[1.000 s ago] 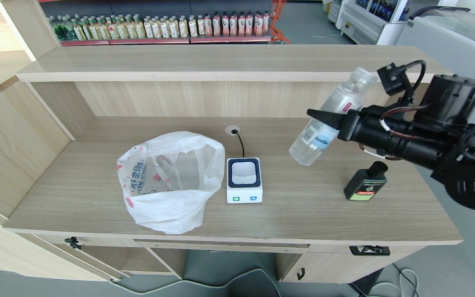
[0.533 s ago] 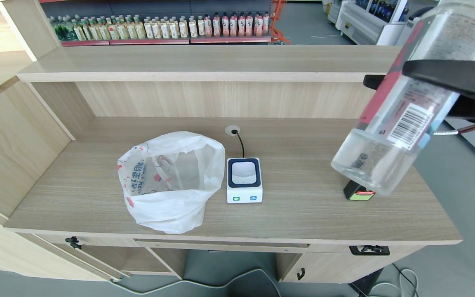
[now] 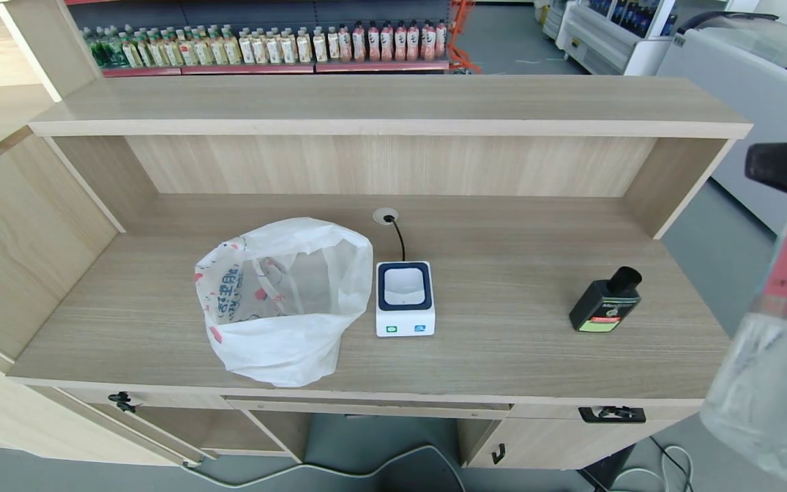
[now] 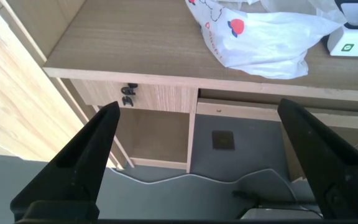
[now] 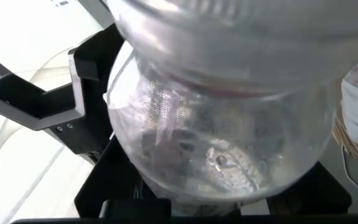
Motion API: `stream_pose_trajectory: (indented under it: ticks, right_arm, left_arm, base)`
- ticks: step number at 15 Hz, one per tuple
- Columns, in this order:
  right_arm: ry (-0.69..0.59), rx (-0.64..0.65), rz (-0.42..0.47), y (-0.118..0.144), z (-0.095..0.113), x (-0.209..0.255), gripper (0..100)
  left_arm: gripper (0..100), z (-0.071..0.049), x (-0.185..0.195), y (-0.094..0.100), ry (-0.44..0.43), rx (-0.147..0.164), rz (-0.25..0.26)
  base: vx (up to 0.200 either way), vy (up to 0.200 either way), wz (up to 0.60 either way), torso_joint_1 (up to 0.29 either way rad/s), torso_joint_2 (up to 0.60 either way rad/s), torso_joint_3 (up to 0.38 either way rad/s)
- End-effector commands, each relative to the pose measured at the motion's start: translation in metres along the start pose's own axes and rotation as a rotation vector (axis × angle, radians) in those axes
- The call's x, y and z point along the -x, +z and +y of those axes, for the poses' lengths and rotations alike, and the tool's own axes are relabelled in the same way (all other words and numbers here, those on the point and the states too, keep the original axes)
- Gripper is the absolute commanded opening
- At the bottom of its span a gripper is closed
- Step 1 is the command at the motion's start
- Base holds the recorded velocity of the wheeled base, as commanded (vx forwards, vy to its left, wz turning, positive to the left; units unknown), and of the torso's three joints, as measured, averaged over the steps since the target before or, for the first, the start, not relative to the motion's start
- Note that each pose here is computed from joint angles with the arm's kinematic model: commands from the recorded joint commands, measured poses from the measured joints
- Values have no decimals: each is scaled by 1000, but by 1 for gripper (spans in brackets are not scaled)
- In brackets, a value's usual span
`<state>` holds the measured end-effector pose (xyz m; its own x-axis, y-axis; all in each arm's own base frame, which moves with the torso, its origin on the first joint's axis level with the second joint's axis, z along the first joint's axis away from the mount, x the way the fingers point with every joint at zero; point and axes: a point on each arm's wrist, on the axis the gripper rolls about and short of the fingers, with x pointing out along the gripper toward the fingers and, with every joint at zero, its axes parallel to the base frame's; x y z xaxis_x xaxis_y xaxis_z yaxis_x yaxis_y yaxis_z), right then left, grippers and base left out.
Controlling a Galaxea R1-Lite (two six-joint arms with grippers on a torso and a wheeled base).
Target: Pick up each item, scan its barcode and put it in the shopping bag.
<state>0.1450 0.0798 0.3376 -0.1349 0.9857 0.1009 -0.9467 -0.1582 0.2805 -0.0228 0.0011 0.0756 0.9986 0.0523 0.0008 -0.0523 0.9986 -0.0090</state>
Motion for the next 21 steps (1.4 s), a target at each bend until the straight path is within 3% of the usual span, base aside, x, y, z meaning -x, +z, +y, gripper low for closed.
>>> stream_pose_trajectory:
  ticks: [1,9,21]
  right_arm:
    - [5,5,0,-4,9,2,0]
    - [-2,-58,9,-14,20,6,0]
    - [0,-75,14,-19,19,5,0]
  left_arm:
    - [100,0,0,0,1,0,-1]
    - [100,0,0,0,1,0,-1]
    - [100,0,0,0,1,0,-1]
  base:
    - [0,0,0,0,0,0]
    - [0,0,0,0,0,0]
    - [0,0,0,0,0,0]
